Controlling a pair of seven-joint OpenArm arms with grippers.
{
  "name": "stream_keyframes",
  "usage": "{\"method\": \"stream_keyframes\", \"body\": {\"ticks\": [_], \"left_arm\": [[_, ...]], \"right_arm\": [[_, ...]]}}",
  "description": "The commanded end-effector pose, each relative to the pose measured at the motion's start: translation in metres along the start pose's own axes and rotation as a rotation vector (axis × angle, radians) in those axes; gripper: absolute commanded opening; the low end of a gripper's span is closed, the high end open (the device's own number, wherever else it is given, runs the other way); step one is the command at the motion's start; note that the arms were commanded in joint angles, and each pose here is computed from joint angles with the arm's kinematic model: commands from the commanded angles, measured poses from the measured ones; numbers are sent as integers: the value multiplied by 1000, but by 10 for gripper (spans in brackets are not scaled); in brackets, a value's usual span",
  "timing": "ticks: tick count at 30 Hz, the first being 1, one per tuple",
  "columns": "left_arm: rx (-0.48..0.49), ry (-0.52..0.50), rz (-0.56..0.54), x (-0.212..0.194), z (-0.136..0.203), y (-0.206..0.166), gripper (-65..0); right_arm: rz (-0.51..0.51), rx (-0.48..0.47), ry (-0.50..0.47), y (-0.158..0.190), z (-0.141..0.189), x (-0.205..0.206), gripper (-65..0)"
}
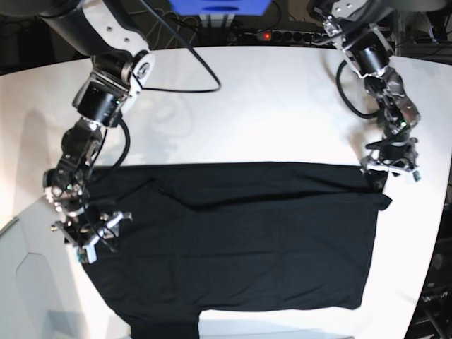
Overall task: Fold the T-shirt properly
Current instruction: 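Lift both hem corners and carry them toward the collar, then pull both held corners back toward the robot, dragging the shirt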
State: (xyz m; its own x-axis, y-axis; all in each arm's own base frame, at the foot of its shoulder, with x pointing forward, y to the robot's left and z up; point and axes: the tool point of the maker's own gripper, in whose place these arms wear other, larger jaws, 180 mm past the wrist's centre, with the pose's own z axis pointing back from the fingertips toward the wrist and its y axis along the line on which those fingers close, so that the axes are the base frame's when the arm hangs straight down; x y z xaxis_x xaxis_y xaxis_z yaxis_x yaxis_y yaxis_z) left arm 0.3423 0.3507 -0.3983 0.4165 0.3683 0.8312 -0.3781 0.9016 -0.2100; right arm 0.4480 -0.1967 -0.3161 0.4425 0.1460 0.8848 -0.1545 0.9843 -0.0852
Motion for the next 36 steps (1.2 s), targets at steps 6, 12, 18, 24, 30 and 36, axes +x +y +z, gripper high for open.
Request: {"method": "stream_keyframes", "body": {"ticks": [6, 12, 18, 24, 30, 36], "left_arm": [[-2, -10, 12, 2, -3, 3, -342], [6, 27, 27, -12, -7, 9, -491], [7, 33, 28, -13, -7, 9, -644], [9, 31, 28, -13, -6, 10, -633], [10, 30, 27, -13, -6, 11, -633], [11, 28, 28, -13, -6, 11, -633]], "right_arm": [[22, -24, -62, -8, 9, 18, -298], [54, -62, -66, -16, 26, 13, -298], [63, -96, 10, -32, 41, -25, -296], [-16, -194, 44, -70, 60, -52, -296], [-62, -204, 116, -87, 61, -84, -296], [-96, -179, 175, -79, 60, -113, -295]]}}
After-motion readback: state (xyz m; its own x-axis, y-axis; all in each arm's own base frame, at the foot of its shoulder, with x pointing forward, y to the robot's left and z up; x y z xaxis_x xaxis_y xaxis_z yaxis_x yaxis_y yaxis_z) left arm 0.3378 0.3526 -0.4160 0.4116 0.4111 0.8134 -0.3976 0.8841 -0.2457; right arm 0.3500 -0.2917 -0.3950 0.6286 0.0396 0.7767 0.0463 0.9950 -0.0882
